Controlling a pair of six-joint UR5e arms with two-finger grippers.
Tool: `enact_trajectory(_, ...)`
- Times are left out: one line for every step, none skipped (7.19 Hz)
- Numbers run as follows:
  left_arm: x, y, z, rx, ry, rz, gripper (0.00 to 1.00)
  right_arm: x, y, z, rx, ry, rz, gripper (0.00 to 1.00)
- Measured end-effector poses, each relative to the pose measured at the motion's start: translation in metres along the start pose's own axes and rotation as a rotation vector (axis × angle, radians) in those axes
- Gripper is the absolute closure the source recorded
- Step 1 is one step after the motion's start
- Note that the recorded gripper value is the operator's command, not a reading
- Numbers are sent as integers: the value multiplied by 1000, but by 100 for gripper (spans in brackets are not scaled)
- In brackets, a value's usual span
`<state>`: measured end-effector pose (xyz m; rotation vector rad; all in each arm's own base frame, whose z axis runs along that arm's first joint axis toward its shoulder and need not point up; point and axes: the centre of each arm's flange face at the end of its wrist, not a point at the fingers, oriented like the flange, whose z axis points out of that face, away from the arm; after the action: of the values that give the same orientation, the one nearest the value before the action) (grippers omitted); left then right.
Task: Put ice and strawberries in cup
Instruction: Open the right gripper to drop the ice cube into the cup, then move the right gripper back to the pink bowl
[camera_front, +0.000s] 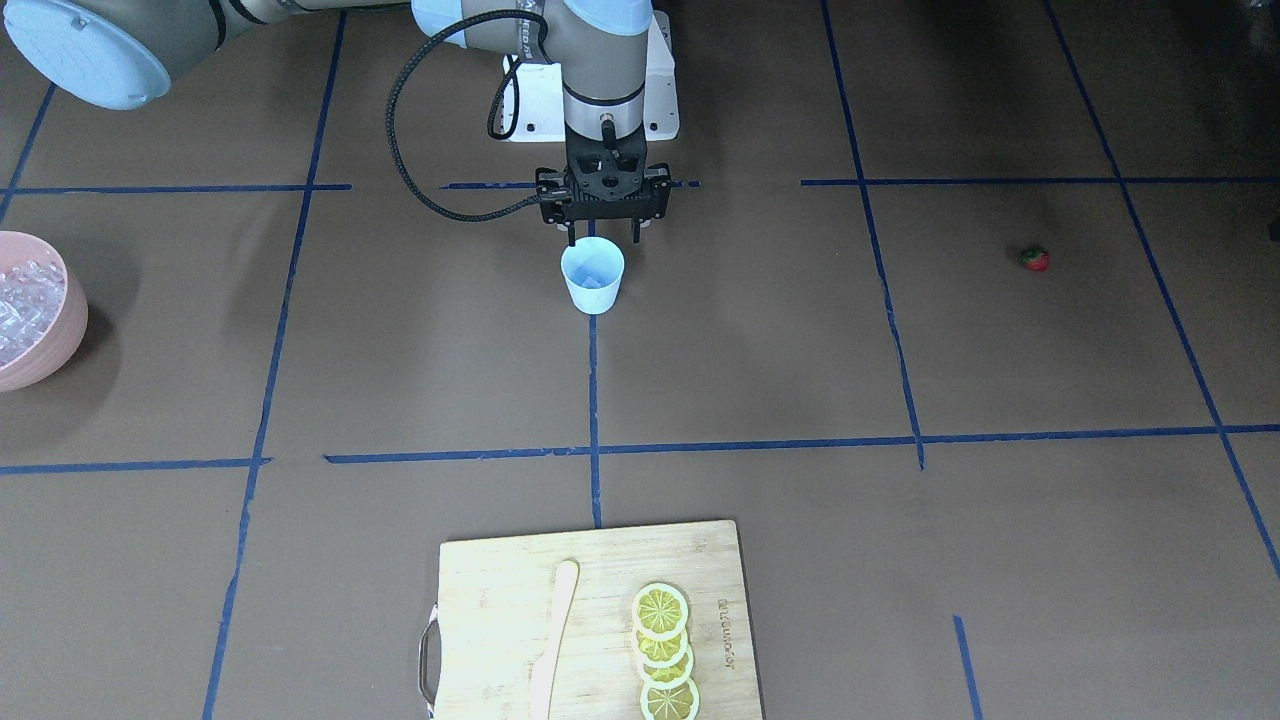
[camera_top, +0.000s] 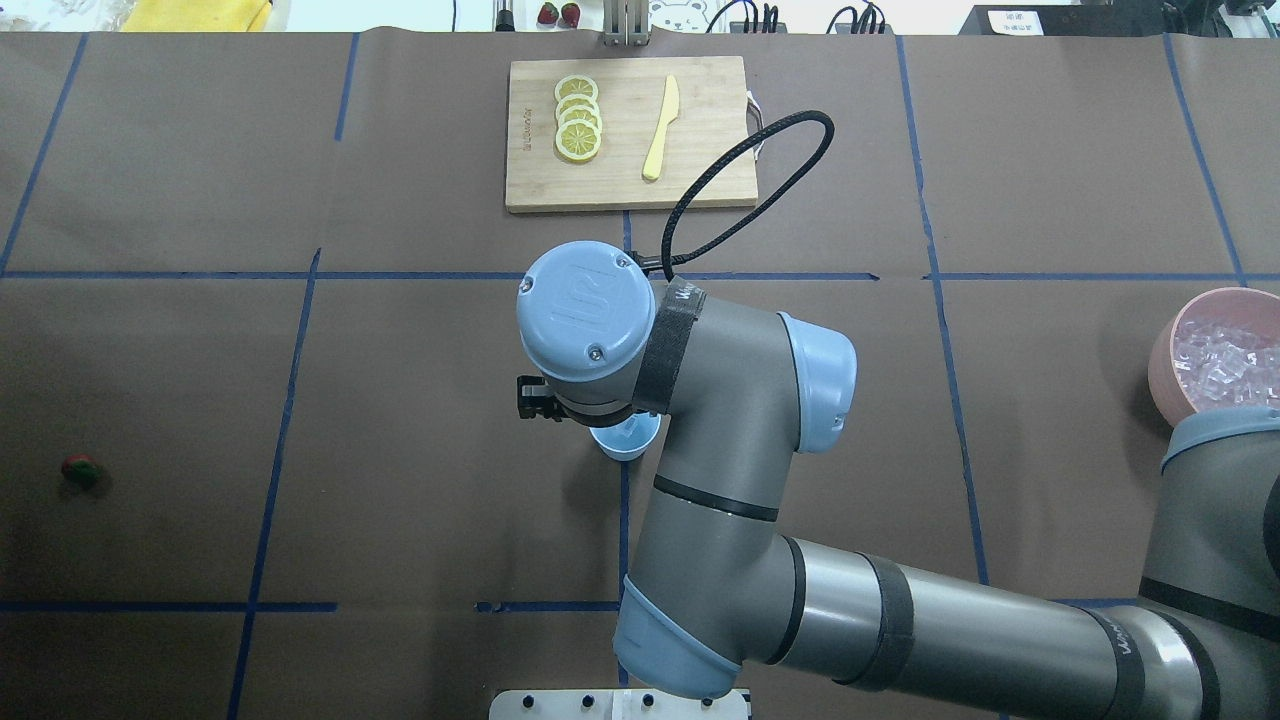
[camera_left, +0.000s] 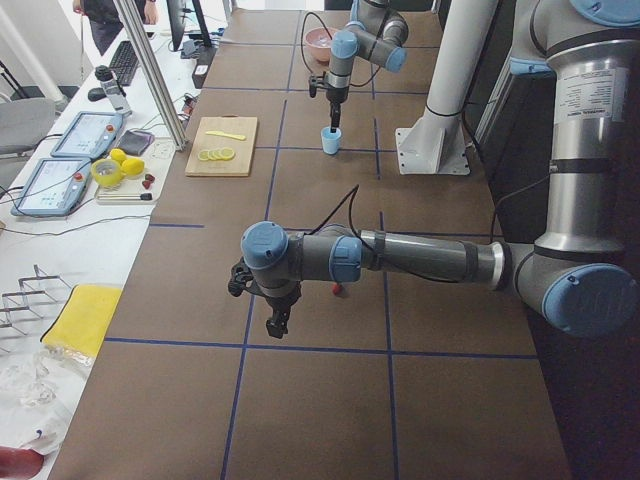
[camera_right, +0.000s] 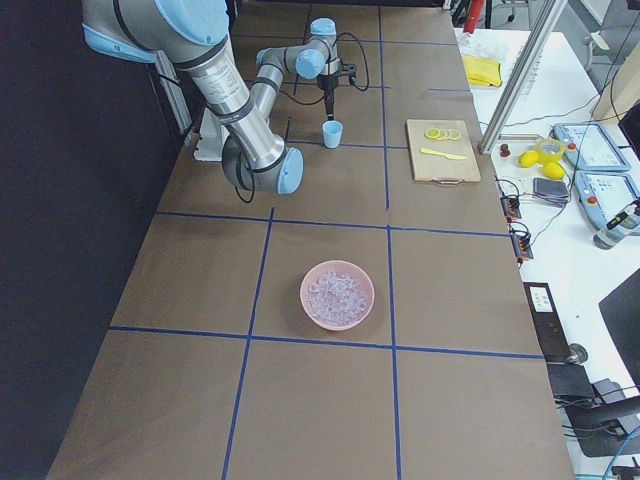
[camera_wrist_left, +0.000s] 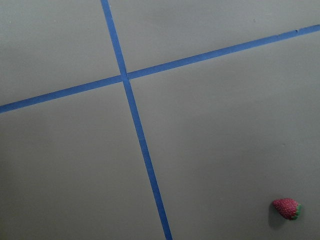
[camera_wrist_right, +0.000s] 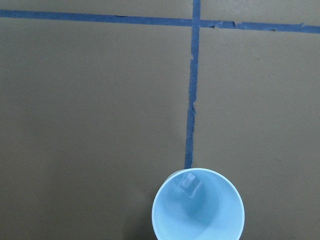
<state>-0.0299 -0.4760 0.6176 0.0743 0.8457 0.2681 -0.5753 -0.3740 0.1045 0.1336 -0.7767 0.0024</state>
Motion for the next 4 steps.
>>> enact_trajectory(1, -1, -1, 2, -1, 3, 0, 2, -3, -10, 19, -13, -5, 1)
enact_trajectory(3, -2, -3, 10, -3, 12, 0, 5, -9, -19, 40, -21, -4, 1)
enact_trajectory(3, -3, -4, 23, -7, 26, 0, 11, -18, -24, 54, -23, 2, 1)
enact_trajectory(3, -3, -4, 33, -9, 34, 0, 22, -27, -29, 66, -24, -1, 1)
